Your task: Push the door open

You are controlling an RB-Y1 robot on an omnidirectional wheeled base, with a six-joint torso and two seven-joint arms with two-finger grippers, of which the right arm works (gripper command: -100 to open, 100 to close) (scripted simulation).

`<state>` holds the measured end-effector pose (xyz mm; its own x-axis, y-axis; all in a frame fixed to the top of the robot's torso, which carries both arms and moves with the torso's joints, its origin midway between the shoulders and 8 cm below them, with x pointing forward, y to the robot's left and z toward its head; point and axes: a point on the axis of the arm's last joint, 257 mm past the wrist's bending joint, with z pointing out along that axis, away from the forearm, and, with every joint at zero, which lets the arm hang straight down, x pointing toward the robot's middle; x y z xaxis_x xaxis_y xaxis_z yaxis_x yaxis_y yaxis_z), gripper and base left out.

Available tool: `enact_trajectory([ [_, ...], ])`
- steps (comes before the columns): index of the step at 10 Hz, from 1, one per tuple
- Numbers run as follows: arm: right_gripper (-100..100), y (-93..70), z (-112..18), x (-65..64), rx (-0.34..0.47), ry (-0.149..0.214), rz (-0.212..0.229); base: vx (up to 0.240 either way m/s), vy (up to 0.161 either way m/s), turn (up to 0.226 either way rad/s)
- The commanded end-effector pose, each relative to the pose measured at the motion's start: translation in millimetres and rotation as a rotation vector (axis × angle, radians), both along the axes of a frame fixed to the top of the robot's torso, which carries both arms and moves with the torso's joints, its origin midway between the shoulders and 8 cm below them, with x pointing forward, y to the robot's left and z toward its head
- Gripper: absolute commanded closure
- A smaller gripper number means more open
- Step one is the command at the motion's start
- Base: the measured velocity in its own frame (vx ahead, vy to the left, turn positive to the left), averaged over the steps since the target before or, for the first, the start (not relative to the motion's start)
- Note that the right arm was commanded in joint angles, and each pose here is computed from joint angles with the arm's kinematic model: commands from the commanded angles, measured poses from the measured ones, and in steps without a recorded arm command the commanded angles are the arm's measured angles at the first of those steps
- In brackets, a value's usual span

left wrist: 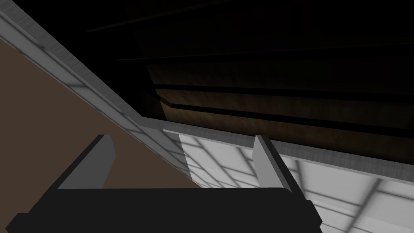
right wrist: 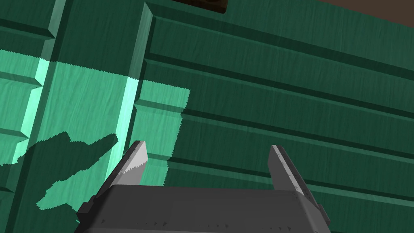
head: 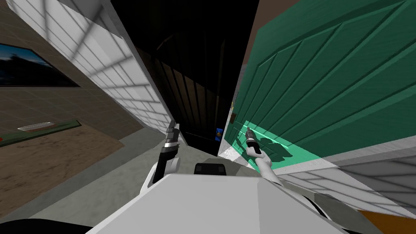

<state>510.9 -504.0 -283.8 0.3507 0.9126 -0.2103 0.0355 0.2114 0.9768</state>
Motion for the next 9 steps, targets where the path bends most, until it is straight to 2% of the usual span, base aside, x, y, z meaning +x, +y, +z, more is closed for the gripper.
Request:
enact_trajectory([
  [1, -100, -21.7, 0.2, -7.9, -0.003, -0.004, -0.042, 0.054, -0.075, 0.204],
  [9, -100, -109.8, 8.5, -46.1, 0.002, -0.029, -0.238, 0.047, -0.078, 0.212],
])
